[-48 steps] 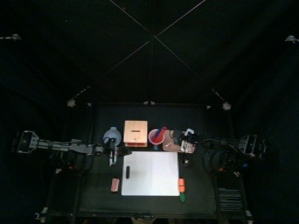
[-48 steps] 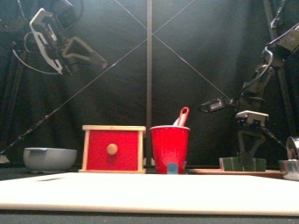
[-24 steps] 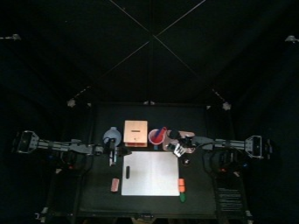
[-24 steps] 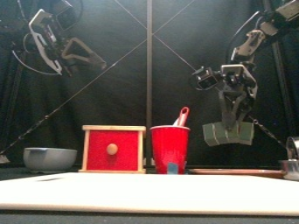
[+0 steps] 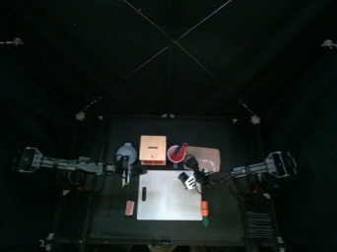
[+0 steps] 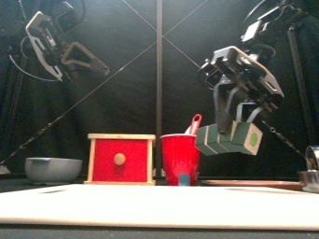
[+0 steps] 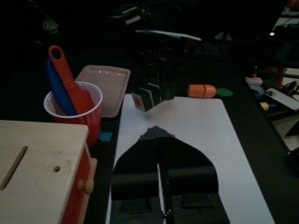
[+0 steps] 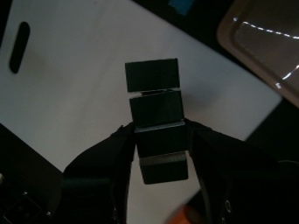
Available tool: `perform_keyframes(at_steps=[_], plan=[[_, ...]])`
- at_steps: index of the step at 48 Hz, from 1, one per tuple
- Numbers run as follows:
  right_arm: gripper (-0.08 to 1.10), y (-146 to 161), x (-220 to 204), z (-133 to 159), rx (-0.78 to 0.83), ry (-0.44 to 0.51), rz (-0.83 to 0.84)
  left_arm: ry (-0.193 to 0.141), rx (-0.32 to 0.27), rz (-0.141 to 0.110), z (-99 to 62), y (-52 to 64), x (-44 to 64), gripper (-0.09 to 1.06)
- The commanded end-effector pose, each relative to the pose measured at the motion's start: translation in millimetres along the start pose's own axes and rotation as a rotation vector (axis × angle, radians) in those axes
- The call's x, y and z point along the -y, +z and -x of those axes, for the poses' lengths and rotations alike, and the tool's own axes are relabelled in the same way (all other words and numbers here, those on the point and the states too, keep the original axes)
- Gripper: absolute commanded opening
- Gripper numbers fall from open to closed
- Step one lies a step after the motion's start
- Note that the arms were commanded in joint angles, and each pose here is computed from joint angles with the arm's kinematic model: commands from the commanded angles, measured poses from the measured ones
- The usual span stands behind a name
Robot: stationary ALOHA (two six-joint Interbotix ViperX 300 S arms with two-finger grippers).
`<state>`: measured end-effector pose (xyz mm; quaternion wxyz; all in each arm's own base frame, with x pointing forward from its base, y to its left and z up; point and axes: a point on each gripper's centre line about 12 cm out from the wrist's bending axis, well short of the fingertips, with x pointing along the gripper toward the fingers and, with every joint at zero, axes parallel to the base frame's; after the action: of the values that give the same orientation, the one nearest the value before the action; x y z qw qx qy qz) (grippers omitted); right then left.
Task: Place sushi on board then cut the sushi with the knife then place the pieces on the plate
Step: Place the sushi on the board
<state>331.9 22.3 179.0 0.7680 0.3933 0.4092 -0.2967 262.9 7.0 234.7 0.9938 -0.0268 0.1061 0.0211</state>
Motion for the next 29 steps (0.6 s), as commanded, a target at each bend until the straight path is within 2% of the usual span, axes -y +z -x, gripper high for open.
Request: perform_keyframes(at_steps=[1, 8, 16, 29], plan=[[0.62, 4, -28, 1, 0.049, 0.003, -0.045, 0.002, 0.025, 0.002, 0.4, 7.5, -0.5, -0.01], [0.62, 16, -42, -1, 0.088, -0.062, -0.111, 0.002, 0.031, 0.003, 3.8, 7.3, -0.6, -0.01], [0.62, 12, -66, -7, 0.011, -0.123, -0.222, 0.002, 0.022, 0.002, 7.9, 1.6, -0.9, -0.01], [0.62, 3, -116, -45, -0.072, -0.218, -0.290, 0.002, 0.019, -0.004, 8.5, 0.1, -0.9, -0.01]])
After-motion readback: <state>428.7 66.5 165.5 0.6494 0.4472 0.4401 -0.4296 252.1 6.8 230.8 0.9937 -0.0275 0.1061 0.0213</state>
